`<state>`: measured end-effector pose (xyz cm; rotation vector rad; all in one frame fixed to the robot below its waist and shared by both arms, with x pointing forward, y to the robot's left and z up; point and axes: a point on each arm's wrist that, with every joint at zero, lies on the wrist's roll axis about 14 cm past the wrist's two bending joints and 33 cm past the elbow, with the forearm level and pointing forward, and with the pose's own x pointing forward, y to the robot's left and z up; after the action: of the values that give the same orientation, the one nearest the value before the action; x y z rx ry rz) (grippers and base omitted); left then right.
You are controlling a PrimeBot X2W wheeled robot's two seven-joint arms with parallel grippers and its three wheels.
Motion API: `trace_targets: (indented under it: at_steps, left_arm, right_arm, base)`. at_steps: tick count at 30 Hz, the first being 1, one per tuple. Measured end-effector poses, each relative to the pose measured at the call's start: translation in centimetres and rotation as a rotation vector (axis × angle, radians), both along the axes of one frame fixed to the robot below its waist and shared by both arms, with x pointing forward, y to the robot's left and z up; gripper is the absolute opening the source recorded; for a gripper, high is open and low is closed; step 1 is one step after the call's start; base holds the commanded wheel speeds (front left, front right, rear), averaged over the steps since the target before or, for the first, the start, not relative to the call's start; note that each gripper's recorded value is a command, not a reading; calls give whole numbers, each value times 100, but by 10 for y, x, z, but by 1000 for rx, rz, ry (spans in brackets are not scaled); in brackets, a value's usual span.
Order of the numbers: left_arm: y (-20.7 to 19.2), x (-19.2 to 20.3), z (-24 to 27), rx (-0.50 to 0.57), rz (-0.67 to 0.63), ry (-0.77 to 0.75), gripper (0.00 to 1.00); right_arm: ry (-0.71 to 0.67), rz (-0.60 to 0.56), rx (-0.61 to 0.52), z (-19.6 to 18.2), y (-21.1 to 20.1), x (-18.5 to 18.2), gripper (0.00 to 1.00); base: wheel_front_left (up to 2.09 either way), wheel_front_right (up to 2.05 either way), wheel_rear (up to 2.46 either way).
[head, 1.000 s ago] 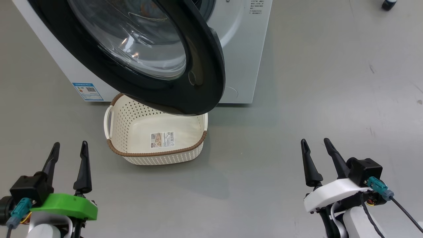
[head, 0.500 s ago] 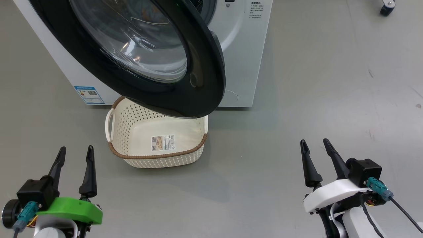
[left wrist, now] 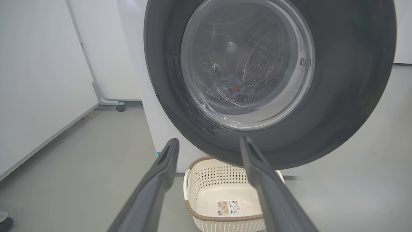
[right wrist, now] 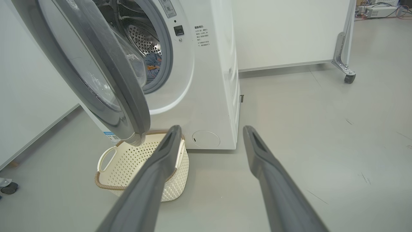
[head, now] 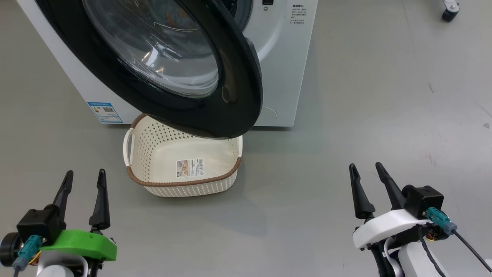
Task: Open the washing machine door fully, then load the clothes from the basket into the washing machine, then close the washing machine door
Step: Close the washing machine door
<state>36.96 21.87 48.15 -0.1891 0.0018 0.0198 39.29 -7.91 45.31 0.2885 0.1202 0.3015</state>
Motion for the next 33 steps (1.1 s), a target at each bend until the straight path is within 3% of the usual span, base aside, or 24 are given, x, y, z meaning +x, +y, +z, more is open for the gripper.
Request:
trace_targets:
  at_steps: [1, 2, 12, 16, 21, 28, 33]
  left_arm:
    - [0, 0, 0, 0, 0, 0, 100]
    - [-1, 0, 0, -2, -2, 0, 100]
    - [-3, 0, -1, -11, -1, 0, 100]
    - [-1, 1, -1, -11, 3, -1, 100]
    - [2, 1, -2, -11, 17, 1, 100]
    - [2, 0, -5, -16, 23, 8, 100]
    - [-6, -2, -8, -34, 12, 15, 100]
  right_arm:
    - [0, 0, 0, 0, 0, 0, 44]
    - [1, 0, 0, 0, 0, 0, 0]
    - [21, -2, 3, -7, -1, -4, 0]
    - [-29, -8, 29, 10, 0, 2, 0]
    - [-190, 17, 97, 65, 9, 18, 0]
    - [-521, 180, 214, 178, 54, 14, 0]
    - [-569, 336, 265, 196, 96, -11, 0]
  base:
    - [0, 0, 0]
    - [0, 0, 0]
    - [0, 0, 0]
    - [0, 0, 0]
    - [0, 0, 0]
    - [0, 0, 0]
    - [0, 0, 0]
